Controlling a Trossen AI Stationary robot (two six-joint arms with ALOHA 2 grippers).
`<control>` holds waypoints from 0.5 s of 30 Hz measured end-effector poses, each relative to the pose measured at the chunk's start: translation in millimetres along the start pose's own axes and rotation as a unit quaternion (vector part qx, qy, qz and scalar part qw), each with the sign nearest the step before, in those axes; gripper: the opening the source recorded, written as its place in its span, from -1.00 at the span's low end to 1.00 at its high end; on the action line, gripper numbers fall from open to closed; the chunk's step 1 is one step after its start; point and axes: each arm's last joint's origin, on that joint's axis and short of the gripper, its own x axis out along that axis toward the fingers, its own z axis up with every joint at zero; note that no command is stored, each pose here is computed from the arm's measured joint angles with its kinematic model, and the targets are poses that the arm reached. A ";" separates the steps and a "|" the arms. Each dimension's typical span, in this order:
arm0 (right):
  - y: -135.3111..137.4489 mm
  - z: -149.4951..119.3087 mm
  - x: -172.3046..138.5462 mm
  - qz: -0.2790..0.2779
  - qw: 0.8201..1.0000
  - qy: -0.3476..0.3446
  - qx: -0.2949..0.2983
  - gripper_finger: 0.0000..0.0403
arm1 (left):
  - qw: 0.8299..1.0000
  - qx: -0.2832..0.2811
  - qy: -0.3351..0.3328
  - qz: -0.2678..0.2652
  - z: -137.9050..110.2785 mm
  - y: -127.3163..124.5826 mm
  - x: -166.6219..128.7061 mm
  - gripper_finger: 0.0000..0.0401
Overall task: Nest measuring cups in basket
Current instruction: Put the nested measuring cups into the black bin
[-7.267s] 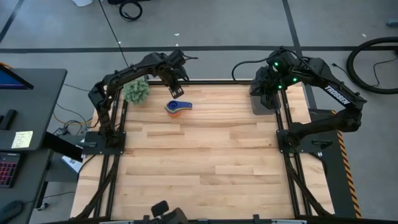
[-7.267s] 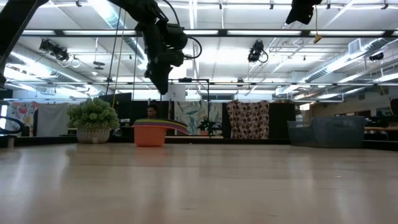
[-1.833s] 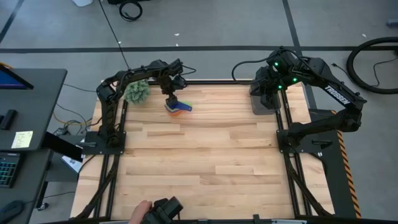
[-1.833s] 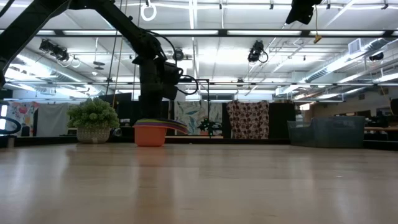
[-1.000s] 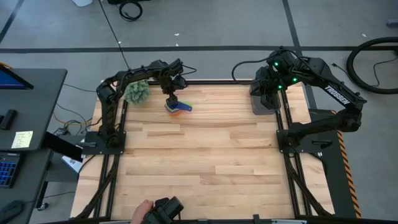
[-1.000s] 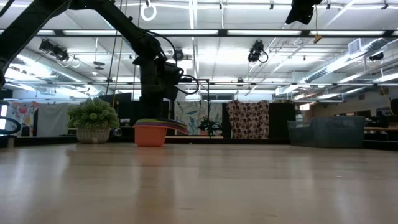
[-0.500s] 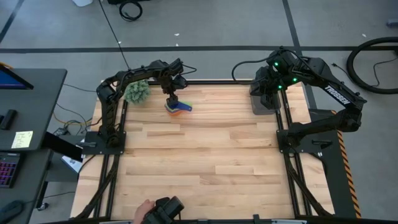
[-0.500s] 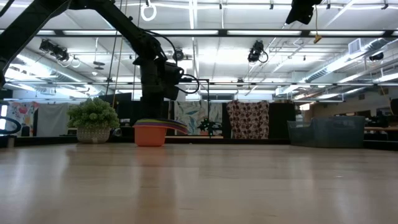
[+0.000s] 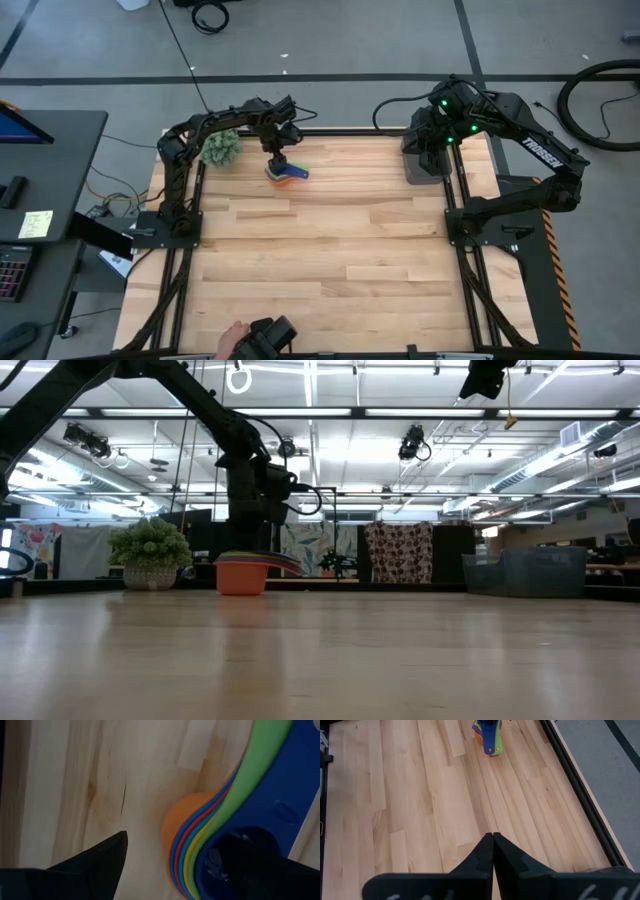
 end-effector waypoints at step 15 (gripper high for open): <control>0.0 0.0 0.0 0.000 1.000 0.000 0.000 -0.93 | 1.000 0.000 -0.002 -0.005 0.0 -0.1 0.3 0.21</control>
